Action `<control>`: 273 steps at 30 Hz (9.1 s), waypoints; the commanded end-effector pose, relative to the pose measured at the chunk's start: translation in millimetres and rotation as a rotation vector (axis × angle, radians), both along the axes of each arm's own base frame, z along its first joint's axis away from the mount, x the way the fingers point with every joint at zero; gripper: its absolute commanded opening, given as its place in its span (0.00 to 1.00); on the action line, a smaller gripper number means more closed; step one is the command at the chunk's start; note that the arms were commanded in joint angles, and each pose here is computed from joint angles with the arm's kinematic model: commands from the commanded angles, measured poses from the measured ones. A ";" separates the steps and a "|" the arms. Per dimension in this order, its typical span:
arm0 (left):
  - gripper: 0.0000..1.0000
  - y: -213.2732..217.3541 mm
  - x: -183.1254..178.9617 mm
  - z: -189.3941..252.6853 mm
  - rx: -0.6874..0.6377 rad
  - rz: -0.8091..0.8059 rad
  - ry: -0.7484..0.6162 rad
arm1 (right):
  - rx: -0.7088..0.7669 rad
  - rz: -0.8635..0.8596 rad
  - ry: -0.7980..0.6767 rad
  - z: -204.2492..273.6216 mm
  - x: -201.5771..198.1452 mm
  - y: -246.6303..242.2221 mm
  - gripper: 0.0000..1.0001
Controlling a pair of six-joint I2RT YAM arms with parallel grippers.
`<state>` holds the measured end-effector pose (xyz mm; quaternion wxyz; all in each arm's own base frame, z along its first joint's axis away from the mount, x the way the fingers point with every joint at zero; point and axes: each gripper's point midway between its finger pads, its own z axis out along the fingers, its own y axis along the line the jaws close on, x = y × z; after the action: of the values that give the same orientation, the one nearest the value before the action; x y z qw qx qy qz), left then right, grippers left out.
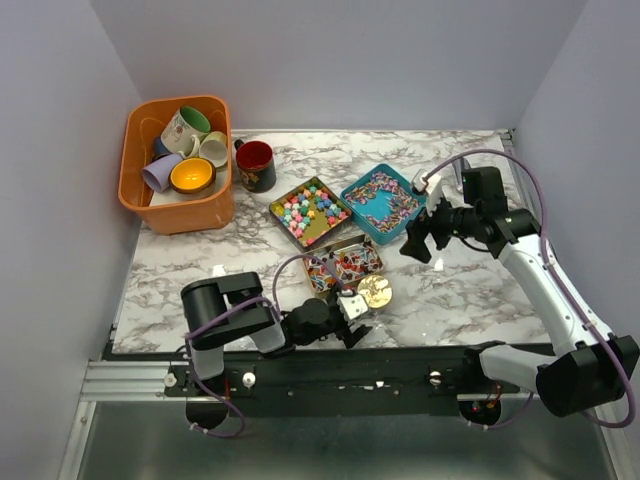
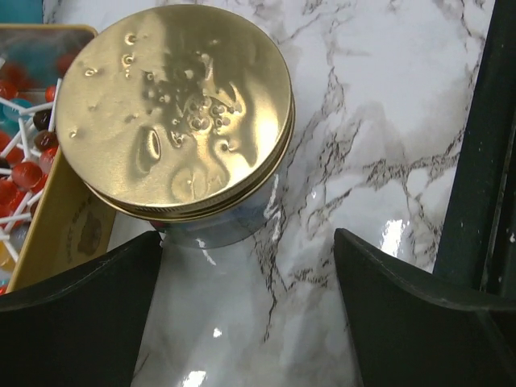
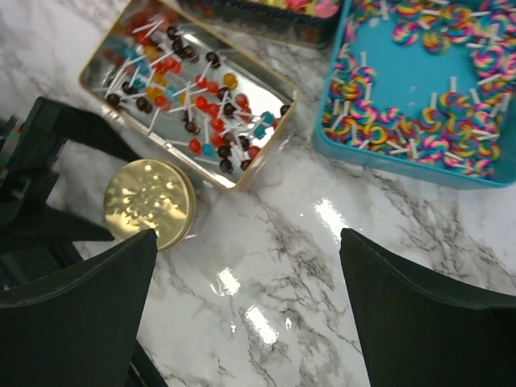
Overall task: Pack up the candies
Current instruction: Screw the bottle lid onto the packing bottle.
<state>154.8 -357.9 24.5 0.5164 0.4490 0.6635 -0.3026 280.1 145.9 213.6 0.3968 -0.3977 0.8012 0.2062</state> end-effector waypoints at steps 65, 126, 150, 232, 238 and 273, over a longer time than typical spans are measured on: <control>0.82 -40.3 17.2 -17.3 -0.073 -0.037 -0.084 | -0.317 0.882 0.090 -170.0 -95.6 29.7 0.70; 0.82 -30.2 30.1 -33.0 -0.023 -0.012 -0.025 | -0.391 0.879 0.128 -196.4 -106.5 3.5 0.63; 0.81 -30.2 9.4 -39.1 0.030 -0.136 -0.005 | -0.300 1.027 0.029 -109.7 -85.1 25.0 1.00; 0.00 -24.3 14.8 -52.1 0.103 -0.094 -0.010 | -0.231 1.061 -0.186 -114.1 -82.2 52.5 1.00; 0.00 -24.8 13.4 -51.2 0.107 -0.098 -0.021 | -0.248 1.150 -0.115 -130.7 -87.9 49.0 0.99; 0.00 -20.7 14.0 -45.9 0.109 -0.074 -0.017 | -0.323 0.509 0.213 -176.8 -126.6 14.0 0.83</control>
<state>167.7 -407.3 22.8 0.5269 0.4619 0.6215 -0.3505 173.4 180.9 62.7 0.2344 -0.6618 0.6740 0.2298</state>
